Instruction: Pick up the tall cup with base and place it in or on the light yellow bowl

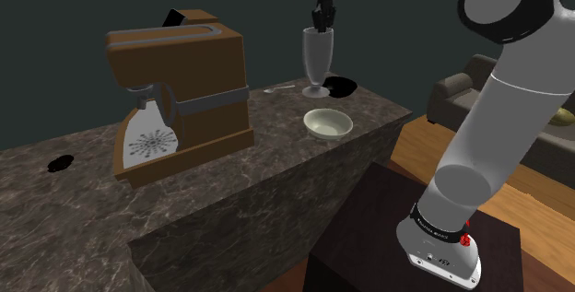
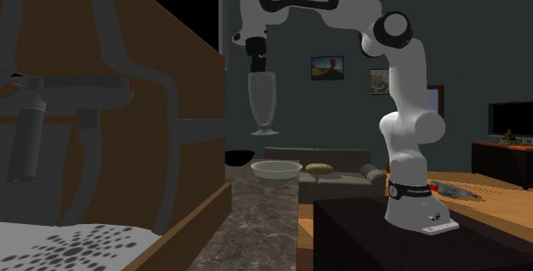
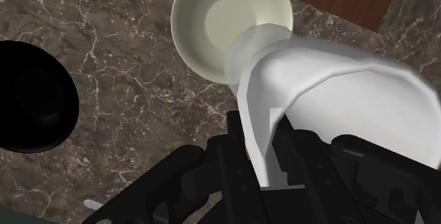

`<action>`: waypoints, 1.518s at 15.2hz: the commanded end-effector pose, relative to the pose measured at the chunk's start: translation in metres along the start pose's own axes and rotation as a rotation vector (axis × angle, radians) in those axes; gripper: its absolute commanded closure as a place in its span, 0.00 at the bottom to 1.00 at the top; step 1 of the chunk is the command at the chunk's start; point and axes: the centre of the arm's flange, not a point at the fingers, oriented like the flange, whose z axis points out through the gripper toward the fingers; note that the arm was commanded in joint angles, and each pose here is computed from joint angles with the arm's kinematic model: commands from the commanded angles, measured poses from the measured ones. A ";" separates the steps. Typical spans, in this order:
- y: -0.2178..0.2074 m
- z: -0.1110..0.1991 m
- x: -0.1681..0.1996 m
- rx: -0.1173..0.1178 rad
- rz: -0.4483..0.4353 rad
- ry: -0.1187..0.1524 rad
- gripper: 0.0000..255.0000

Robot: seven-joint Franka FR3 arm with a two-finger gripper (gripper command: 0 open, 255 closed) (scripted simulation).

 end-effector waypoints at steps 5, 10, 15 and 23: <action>0.035 -0.018 -0.068 0.000 -0.001 0.000 1.00; 0.035 0.008 -0.066 0.000 -0.001 0.000 1.00; 0.036 0.035 -0.063 0.000 -0.001 0.000 1.00; 0.036 0.077 -0.059 0.000 -0.001 0.000 1.00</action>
